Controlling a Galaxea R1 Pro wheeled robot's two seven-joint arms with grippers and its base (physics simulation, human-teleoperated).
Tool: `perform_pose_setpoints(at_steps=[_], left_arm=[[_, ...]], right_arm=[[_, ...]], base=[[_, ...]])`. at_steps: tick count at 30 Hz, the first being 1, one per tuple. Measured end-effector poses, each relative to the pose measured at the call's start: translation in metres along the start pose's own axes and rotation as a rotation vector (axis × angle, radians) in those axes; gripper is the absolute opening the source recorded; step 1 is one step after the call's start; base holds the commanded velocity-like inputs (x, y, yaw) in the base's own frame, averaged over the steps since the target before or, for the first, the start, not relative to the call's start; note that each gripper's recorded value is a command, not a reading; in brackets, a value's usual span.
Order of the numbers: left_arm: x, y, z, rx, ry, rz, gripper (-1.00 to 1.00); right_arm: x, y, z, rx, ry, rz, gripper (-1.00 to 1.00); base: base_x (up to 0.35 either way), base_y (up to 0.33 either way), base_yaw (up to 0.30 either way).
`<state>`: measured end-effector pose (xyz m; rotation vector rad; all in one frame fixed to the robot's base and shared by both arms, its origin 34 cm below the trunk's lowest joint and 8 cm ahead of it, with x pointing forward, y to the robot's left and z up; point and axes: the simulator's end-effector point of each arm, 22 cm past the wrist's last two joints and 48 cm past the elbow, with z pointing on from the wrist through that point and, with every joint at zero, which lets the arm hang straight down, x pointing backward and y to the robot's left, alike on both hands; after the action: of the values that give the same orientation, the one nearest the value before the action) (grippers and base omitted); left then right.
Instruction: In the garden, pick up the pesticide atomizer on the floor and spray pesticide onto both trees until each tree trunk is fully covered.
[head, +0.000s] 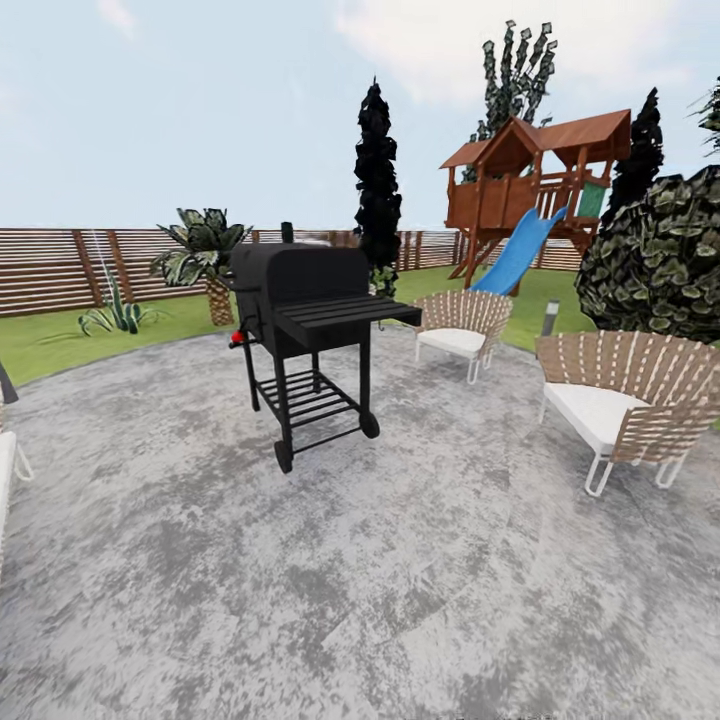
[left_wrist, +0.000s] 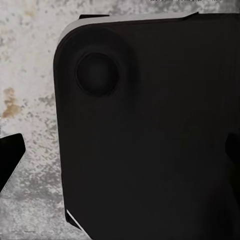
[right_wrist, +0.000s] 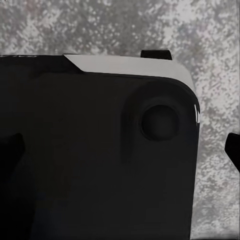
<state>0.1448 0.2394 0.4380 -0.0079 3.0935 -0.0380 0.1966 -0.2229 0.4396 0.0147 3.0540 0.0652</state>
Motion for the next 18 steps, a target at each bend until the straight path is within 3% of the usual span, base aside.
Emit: perform_pose_setpoints(at_steps=[7,13,18], left_arm=[[-0.002,-0.009,0.007,0.014,-0.006,-0.003,1.0],[-0.028,-0.008,0.018,0.013,-0.062,-0.014,1.0],[-0.07,-0.006,0.024,0.006,-0.144,-0.018,1.0]], right_arm=[[0.001,0.0,0.007,-0.001,0.0,0.001,1.0],[-0.006,0.001,0.017,-0.002,-0.018,0.001,1.0],[-0.032,0.001,0.025,-0.003,-0.073,0.0,1.0]], base=[[0.0,0.0,-0.267],[0.0,0.0,-0.267],[0.0,0.0,-0.256]])
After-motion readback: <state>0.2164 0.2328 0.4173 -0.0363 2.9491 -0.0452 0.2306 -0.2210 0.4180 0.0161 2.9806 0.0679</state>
